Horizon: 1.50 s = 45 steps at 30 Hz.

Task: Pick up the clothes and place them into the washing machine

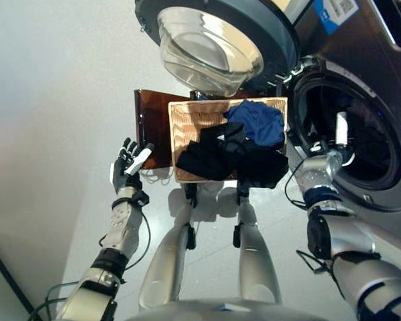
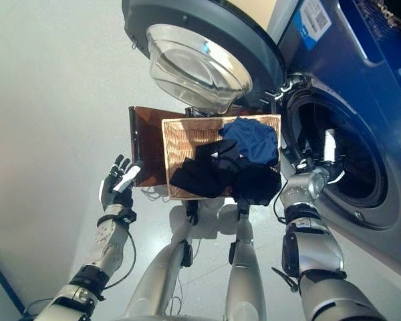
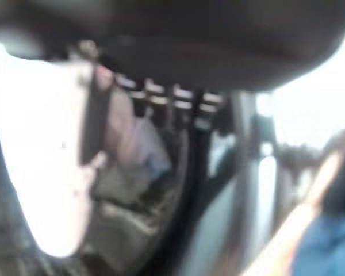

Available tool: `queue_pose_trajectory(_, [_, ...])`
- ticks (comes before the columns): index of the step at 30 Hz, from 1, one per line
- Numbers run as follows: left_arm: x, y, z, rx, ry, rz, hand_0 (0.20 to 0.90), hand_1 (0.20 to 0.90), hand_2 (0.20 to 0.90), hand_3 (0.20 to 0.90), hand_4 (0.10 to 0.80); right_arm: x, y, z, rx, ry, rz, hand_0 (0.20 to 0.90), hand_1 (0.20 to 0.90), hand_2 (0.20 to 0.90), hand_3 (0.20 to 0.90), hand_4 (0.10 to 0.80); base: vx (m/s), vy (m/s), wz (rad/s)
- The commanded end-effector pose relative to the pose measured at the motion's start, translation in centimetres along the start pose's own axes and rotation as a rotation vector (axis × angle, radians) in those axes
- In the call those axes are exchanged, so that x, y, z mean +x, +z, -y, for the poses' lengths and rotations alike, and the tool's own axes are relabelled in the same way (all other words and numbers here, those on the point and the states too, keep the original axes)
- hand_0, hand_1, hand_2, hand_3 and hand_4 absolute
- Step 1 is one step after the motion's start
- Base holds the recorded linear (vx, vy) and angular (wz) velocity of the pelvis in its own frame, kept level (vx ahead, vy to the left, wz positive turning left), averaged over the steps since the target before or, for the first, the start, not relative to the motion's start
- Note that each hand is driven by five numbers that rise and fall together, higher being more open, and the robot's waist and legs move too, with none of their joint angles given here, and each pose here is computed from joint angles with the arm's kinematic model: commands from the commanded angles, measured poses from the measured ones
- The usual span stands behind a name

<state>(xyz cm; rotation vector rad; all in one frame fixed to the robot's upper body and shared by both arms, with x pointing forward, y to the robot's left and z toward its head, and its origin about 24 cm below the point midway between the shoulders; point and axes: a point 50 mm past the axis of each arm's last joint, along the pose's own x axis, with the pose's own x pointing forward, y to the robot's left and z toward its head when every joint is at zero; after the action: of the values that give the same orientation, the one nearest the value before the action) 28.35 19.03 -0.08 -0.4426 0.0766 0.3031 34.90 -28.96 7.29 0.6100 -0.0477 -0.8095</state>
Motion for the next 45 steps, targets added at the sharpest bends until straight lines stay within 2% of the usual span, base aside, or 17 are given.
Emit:
queue_pose_trajectory(1, [0.2, 3.6, -1.1, -0.01, 0.021, 0.206, 0.9, 0.9, 0.9, 0.9, 0.8, 0.1, 3.8, -1.7, -0.37, 0.162, 0.259, 0.9, 0.9, 0.9, 0.9, 0.8, -0.04, -0.013, 0.02])
queue_pose_trajectory(3, [0.4, 4.2, -1.3, 0.003, 0.036, 0.237, 0.9, 0.9, 0.9, 0.9, 0.8, -0.9, 3.5, -2.8, -0.609, 0.258, 0.36, 0.9, 0.9, 0.9, 0.9, 0.8, -0.039, -0.005, 0.02])
queue_pose_trajectory(5, [0.5, 4.3, -1.2, 0.007, 0.04, 0.242, 0.9, 0.9, 0.9, 0.9, 0.8, -1.1, 3.0, -2.9, -0.688, 0.27, 0.378, 0.9, 0.9, 0.9, 0.9, 0.8, -0.018, -0.004, 0.02])
queue_pose_trajectory(6, [0.5, 4.4, -1.1, 0.01, 0.043, 0.249, 0.9, 0.9, 0.9, 0.9, 0.8, -1.6, 2.2, -3.7, -0.874, 0.322, 0.428, 0.9, 0.9, 0.9, 0.9, 0.8, 0.0, 0.0, 0.0])
queue_pose_trajectory(7, [0.5, 4.4, -1.1, 0.01, 0.043, 0.25, 0.9, 0.9, 0.9, 0.9, 0.8, -1.6, 2.2, -3.7, -0.873, 0.323, 0.428, 0.9, 0.9, 0.9, 0.9, 0.8, 0.0, 0.0, 0.0])
queue_pose_trajectory(10, [0.7, 4.0, -0.9, 0.014, 0.051, 0.238, 0.9, 0.9, 0.9, 0.9, 0.8, -2.3, -0.2, -4.2, -1.136, 0.38, 0.459, 0.9, 0.9, 0.9, 0.9, 0.8, 0.0, 0.0, 0.0])
queue_pose_trajectory(15, [0.9, 3.7, -0.8, 0.037, 0.059, 0.224, 0.9, 0.9, 0.9, 0.9, 0.8, -3.0, -2.0, -4.7, -1.296, 0.443, 0.487, 0.9, 0.9, 0.9, 0.9, 0.8, 0.0, 0.0, 0.0])
queue_pose_trajectory(17, [1.1, 3.0, -0.7, 0.08, 0.066, 0.195, 0.9, 0.9, 0.9, 0.9, 0.8, -3.9, -3.8, -5.3, -1.469, 0.536, 0.529, 0.9, 0.9, 0.9, 0.9, 0.8, 0.0, 0.0, 0.0])
queue_pose_trajectory(23, [1.3, 2.5, -0.4, 0.12, 0.059, 0.175, 0.9, 0.9, 0.9, 0.9, 0.8, -5.0, -6.2, -5.6, -1.707, 0.642, 0.589, 0.9, 0.9, 0.9, 0.9, 0.8, 0.0, -0.01, 0.02])
queue_pose_trajectory(35, [1.3, 4.4, 1.1, 0.071, 0.01, 0.254, 0.9, 0.9, 0.9, 0.9, 0.8, -5.0, -5.3, -8.4, -1.7, 0.574, 0.642, 0.9, 0.9, 0.9, 0.9, 0.8, -0.003, -0.003, 0.03])
queue_pose_trajectory(45, [1.0, 5.1, 1.1, 0.079, 0.002, 0.285, 0.9, 0.9, 0.9, 0.9, 0.8, -4.3, -2.9, -9.7, -1.633, 0.454, 0.711, 0.9, 0.9, 0.9, 0.9, 0.8, 0.0, 0.0, 0.0])
